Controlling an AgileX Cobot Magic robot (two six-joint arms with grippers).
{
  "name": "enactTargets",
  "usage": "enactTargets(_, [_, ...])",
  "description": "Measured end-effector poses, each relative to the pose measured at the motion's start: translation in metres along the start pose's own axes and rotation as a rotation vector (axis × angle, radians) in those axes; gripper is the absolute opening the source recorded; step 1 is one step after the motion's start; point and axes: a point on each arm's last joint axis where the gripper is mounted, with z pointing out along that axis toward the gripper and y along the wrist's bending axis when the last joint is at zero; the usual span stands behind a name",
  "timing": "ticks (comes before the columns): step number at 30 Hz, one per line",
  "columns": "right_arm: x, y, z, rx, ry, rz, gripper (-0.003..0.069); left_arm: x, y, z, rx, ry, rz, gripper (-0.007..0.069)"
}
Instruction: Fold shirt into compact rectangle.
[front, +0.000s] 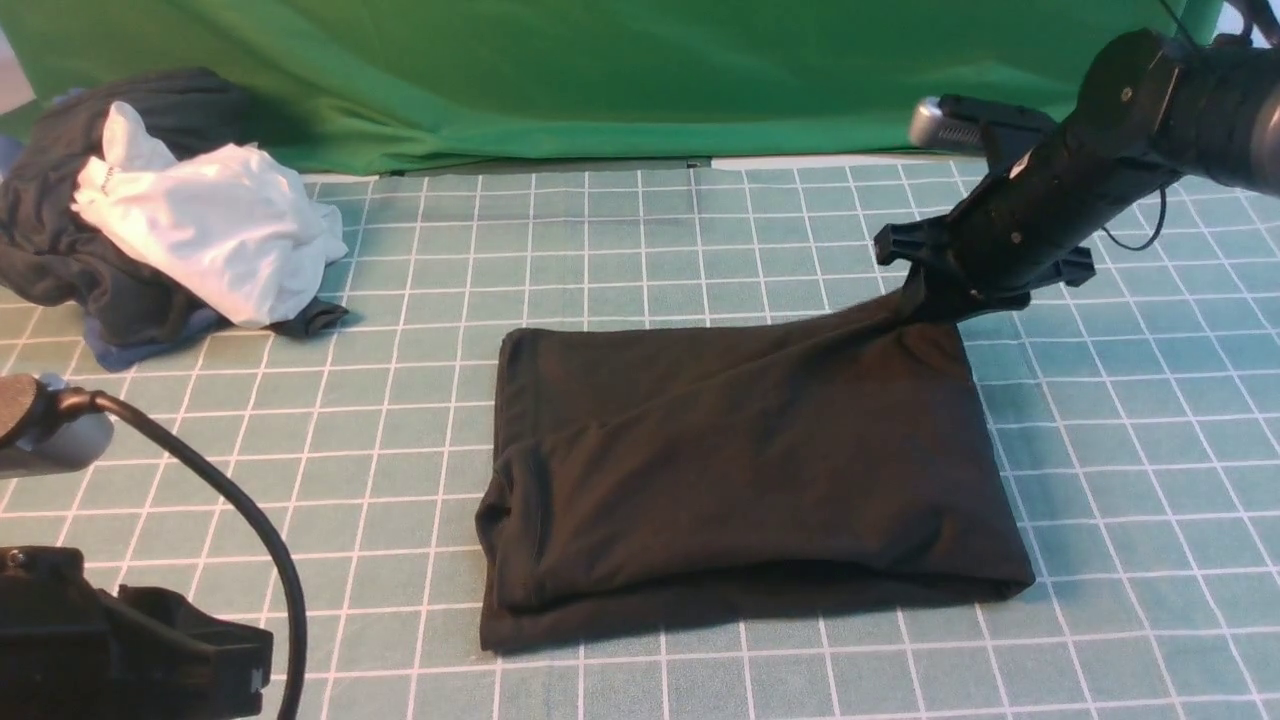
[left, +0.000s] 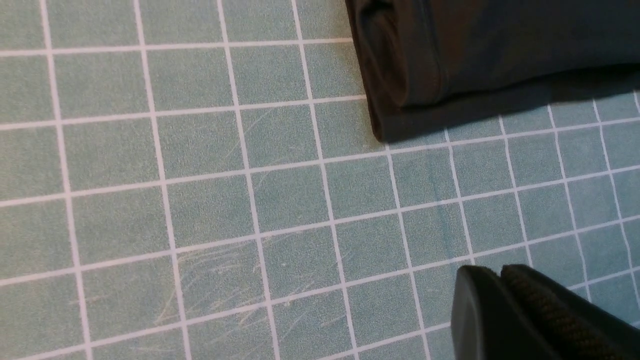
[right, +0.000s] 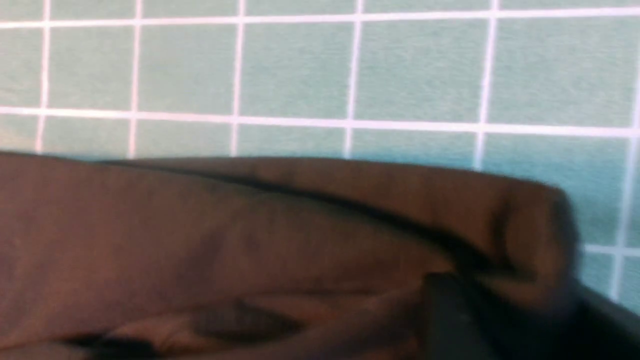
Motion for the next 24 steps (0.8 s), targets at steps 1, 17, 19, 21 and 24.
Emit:
enactTargets(1, [0.000, -0.001, -0.002, 0.003, 0.017, -0.003, 0.0325, 0.000, 0.000, 0.000, 0.000, 0.000, 0.000, 0.0006])
enactTargets(17, [0.006, 0.045, -0.239, 0.123, -0.465, -0.321, 0.0028, -0.003, 0.003, 0.000, -0.036, -0.036, 0.029, 0.0007])
enactTargets(19, [0.028, 0.053, -0.289, 0.116, -0.609, -0.343, 0.0025, -0.005, 0.003, 0.000, -0.032, -0.057, 0.031, 0.0007])
enactTargets(21, [0.055, 0.056, -0.325, 0.112, -0.726, -0.358, 0.0024, -0.008, 0.002, 0.000, -0.024, -0.085, 0.031, 0.0007])
enactTargets(24, [0.092, 0.054, -0.355, 0.128, -0.860, -0.376, 0.0023, -0.012, 0.001, -0.001, -0.011, -0.132, 0.033, 0.0007])
